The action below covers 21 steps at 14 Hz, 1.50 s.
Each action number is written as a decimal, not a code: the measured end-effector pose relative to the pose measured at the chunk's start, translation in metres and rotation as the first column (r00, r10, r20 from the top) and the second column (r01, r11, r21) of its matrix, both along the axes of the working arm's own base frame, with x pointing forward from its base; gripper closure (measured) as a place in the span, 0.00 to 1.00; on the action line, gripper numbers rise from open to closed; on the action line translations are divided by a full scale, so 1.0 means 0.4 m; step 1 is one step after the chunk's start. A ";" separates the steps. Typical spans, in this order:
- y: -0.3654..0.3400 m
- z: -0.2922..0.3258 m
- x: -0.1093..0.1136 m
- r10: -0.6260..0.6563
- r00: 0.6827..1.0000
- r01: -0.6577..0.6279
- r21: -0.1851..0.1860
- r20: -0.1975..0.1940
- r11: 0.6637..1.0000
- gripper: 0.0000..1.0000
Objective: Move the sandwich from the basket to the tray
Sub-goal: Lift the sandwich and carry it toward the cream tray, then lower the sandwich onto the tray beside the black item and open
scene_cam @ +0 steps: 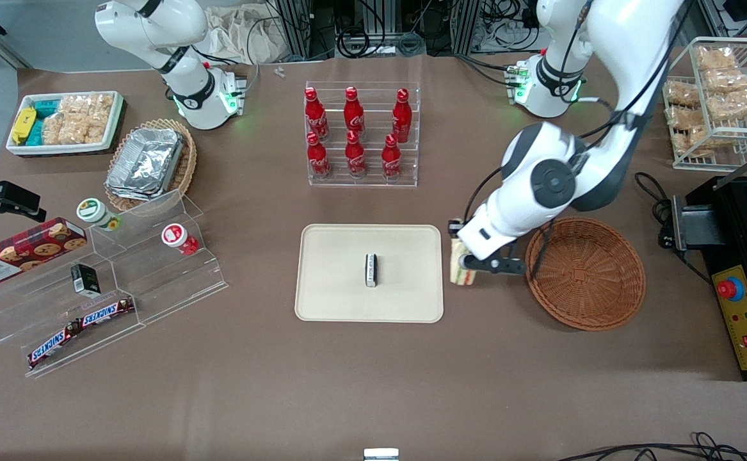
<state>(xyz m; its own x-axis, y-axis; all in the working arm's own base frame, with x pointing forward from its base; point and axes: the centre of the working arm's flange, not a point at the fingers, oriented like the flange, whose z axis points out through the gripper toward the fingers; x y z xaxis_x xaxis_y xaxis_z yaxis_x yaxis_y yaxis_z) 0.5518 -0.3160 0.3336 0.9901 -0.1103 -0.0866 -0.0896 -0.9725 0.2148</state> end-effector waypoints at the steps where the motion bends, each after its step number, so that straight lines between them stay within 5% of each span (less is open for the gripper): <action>1: -0.028 -0.038 -0.008 -0.012 1.000 0.012 0.000 -0.001 1.000 0.80; 9: -0.137 -0.243 -0.031 0.006 0.999 -0.007 0.032 0.035 0.999 0.80; 12: -0.140 -0.262 -0.018 0.046 0.998 -0.048 0.054 0.043 0.997 0.71; 16: -0.142 -0.188 0.007 0.102 0.992 -0.106 0.059 0.076 0.993 0.33; 19: -0.082 -0.003 0.029 0.131 0.987 -0.143 0.129 0.099 0.981 0.02; 21: 0.007 0.136 0.053 0.183 0.973 -0.203 0.146 0.137 0.968 0.00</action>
<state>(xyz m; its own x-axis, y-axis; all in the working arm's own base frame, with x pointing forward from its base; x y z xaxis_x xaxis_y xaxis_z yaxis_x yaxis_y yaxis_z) 0.5731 -0.3131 0.3881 0.9954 0.0894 0.0352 0.0874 -0.9946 0.0563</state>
